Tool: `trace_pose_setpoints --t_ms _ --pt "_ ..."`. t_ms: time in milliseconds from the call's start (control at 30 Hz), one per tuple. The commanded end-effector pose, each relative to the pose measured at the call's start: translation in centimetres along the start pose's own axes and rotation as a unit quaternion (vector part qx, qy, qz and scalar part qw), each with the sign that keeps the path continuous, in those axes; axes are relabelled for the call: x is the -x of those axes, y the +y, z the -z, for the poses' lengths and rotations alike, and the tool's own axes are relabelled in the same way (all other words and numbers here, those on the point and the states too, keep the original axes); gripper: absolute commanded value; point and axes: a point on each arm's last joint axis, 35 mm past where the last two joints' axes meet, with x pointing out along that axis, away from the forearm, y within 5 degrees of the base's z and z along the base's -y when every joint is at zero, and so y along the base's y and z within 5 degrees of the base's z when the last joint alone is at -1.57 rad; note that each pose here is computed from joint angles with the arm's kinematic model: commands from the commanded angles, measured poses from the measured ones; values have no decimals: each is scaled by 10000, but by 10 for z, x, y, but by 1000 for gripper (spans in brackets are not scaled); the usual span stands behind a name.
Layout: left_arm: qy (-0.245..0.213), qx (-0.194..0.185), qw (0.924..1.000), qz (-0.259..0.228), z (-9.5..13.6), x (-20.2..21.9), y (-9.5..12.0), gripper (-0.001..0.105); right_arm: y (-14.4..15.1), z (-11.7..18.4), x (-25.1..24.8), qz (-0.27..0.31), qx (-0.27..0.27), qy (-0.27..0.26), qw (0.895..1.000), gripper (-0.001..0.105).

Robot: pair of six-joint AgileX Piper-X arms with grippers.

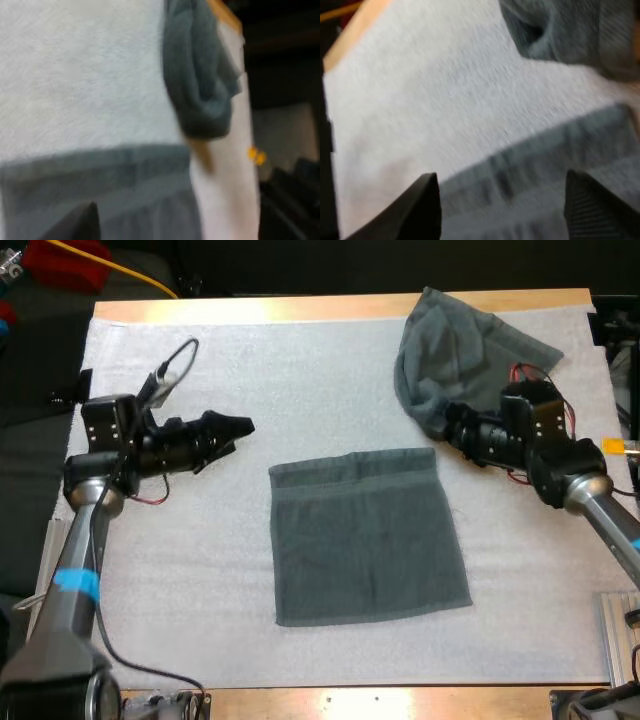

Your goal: Pick towel from pile, fold and stack

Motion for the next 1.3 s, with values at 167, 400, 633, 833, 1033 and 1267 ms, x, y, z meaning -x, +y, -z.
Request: trace_pose_setpoints --t_ms 167,400,633,833,1033,1267 --pt "-91 -526 9951 -832 29 28 -16 63 4 10 30 407 607 306 9969 54" --pt "321 -953 9858 -1344 73 43 -37 63 5 27 61 642 978 910 9890 54" --pt "489 -1563 9665 -1976 117 55 -59 63 21 51 93 728 1554 1379 9755 54" --pt "527 -1759 9640 -1924 142 73 -69 63 39 77 110 790 2044 1475 9645 54" --pt "494 -1787 9641 -1902 164 90 -64 63 35 106 120 897 1916 1499 9658 54" --pt "467 -1683 9660 -1904 194 99 -40 63 11 135 129 1041 1713 1652 9657 54"
